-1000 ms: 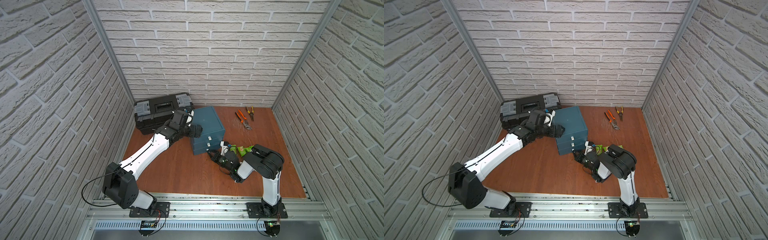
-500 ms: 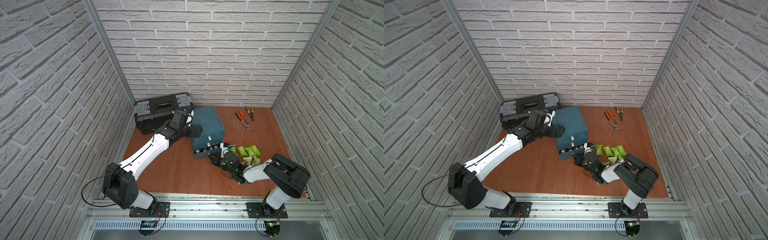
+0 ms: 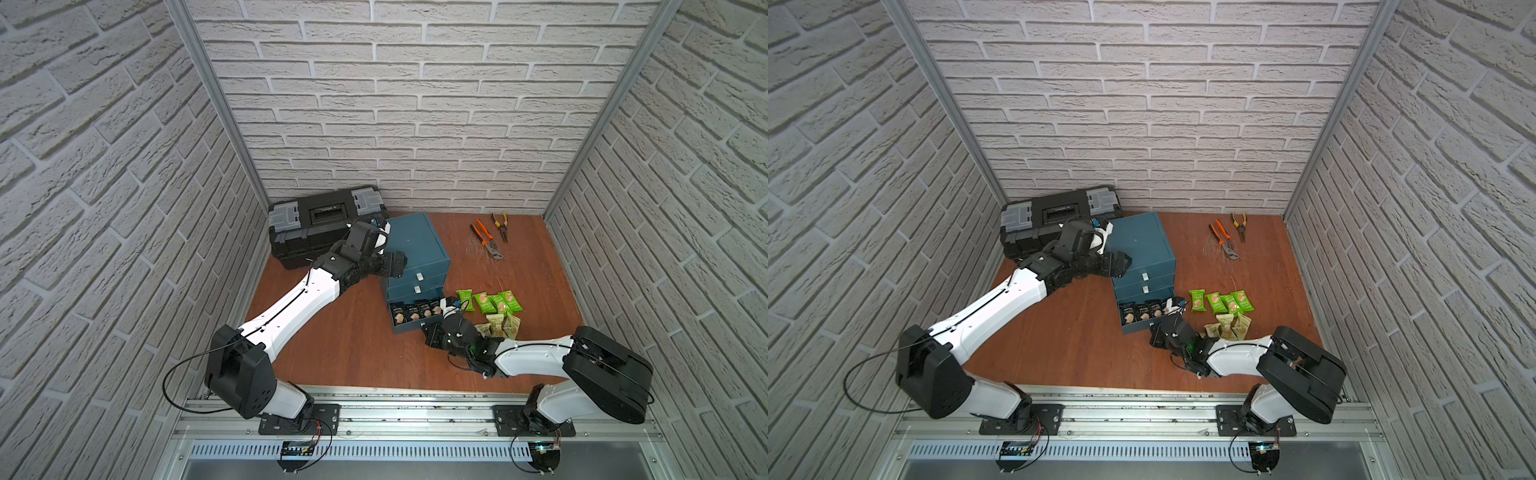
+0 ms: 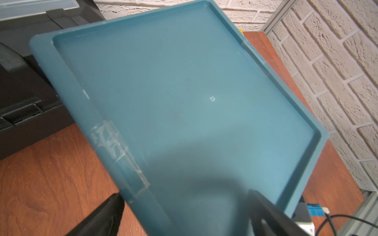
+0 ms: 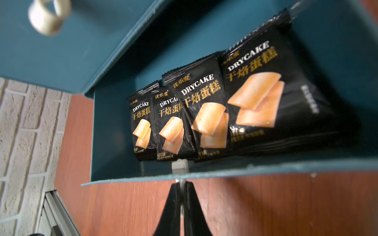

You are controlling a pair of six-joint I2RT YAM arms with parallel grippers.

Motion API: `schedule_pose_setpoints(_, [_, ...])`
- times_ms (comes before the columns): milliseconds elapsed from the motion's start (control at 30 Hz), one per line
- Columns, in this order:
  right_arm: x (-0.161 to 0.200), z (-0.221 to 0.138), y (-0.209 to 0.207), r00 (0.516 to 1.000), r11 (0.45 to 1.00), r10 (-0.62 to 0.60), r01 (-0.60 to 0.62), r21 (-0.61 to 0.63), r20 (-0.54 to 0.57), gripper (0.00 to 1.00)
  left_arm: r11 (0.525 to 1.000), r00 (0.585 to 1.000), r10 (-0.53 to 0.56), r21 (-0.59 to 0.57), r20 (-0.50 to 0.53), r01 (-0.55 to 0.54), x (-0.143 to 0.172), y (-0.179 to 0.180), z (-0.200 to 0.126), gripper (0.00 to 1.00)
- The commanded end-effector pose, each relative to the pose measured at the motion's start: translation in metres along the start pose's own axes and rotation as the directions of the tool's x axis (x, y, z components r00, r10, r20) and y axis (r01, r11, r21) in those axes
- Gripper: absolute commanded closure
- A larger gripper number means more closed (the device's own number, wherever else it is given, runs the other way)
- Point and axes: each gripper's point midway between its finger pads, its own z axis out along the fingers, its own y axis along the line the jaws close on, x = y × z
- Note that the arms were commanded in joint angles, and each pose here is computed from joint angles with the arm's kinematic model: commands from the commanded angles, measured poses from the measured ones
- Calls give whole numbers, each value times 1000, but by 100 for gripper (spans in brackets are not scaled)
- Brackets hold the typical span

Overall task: Take the cookies out of the drawer
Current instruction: Open the drawer in the storage box.

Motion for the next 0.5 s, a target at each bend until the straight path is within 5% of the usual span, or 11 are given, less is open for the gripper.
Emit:
schedule_pose_setpoints(0, [18, -10, -20, 997, 996, -53, 57, 76, -51, 96, 999, 996, 8, -42, -92, -11, 23, 6, 0, 1])
schedule_pose_setpoints(200, [22, -24, -26, 995, 991, -79, 85, 101, -61, 92, 999, 996, 10, -49, -93, -15, 22, 6, 0, 1])
schedule_pose_setpoints(367, [24, -30, -30, 991, 985, -105, 115, 131, -79, 53, 999, 996, 11, -51, -91, -16, 21, 5, 0, 1])
schedule_pose_setpoints(467, [18, -41, -35, 987, 970, -138, 150, 189, -76, 45, 998, 996, 13, -54, -91, -18, 21, 5, -1, 2])
